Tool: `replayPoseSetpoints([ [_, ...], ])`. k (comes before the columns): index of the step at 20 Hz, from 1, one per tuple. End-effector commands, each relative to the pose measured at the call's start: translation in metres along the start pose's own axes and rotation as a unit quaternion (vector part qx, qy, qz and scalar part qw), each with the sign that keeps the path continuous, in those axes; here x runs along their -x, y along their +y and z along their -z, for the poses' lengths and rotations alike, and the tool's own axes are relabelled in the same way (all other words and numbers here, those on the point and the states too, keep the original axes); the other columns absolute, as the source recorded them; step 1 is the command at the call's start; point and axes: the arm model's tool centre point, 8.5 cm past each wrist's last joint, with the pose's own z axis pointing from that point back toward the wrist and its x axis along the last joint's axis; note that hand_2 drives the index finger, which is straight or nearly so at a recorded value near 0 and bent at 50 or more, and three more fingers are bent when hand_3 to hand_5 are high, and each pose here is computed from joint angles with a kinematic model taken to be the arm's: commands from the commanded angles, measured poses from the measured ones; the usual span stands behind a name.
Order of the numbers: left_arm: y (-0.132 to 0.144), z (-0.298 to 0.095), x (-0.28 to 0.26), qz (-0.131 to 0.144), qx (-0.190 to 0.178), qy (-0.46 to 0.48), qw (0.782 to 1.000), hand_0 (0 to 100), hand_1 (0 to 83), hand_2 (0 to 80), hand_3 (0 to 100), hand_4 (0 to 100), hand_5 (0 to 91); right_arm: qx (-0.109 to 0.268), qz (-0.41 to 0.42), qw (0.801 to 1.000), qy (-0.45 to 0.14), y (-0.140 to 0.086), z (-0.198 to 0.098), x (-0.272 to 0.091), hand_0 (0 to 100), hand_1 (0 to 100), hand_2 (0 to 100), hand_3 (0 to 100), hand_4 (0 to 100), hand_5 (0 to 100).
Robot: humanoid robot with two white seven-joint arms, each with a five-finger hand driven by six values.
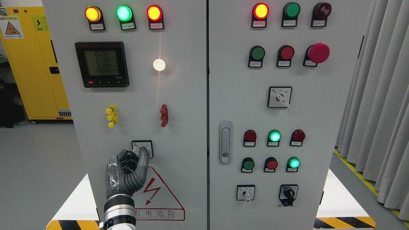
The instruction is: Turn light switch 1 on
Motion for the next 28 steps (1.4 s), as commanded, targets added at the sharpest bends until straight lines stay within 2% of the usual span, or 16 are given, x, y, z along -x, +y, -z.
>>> replayPoseSetpoints([
  [1, 0.0, 0.0, 0.001, 0.0, -0.001, 0.001, 1.0, 31, 47.6, 60.4, 89, 91, 84.7, 0.001, 0.014, 1.0, 0.004, 0.0, 0.0, 0.001, 0, 50, 4, 0, 0, 0],
  [5, 0.001, -0.002, 0.003, -0.001, -0.002, 0.004, 1.0, 17, 48.1, 60.7, 89, 91, 84.6, 0.001, 0.014, 1.0, 0.004, 0.0, 0.0, 0.001, 0, 50, 4, 0, 0, 0],
  [9, 0.002, -0.002, 0.004, -0.008, -0.004, 0.005, 1.0, 10, 48.0, 61.1, 89, 91, 84.7, 0.001, 0.014, 1.0, 0.005, 0.0, 0.0, 0.002, 0, 50, 4, 0, 0, 0],
  [12, 0.004, -0.008, 0.011, -0.021, -0.01, 0.013, 1.0, 0, 47.9, 61.3, 89, 91, 84.8, 0.001, 0.014, 1.0, 0.004, 0.0, 0.0, 0.001, 0, 50, 4, 0, 0, 0],
  [15, 0.009, -0.019, 0.016, -0.041, -0.008, 0.001, 0.999, 0, 48.3, 62.2, 89, 91, 84.8, 0.001, 0.014, 1.0, 0.004, 0.0, 0.0, 0.001, 0, 50, 4, 0, 0, 0],
  [21, 0.021, -0.044, 0.035, -0.05, -0.015, -0.038, 0.998, 0, 48.3, 62.3, 90, 91, 85.0, 0.001, 0.014, 1.0, 0.004, 0.0, 0.0, 0.001, 0, 50, 4, 0, 0, 0],
  [26, 0.037, -0.097, 0.105, -0.078, 0.005, -0.01, 0.997, 0, 47.4, 61.3, 90, 91, 85.7, 0.001, 0.014, 1.0, 0.004, 0.0, 0.0, 0.001, 0, 50, 4, 0, 0, 0],
  [28, 0.044, -0.118, 0.14, -0.07, 0.009, 0.023, 0.997, 0, 46.7, 59.4, 90, 90, 85.7, 0.001, 0.014, 1.0, 0.004, 0.0, 0.0, 0.001, 0, 50, 4, 0, 0, 0],
])
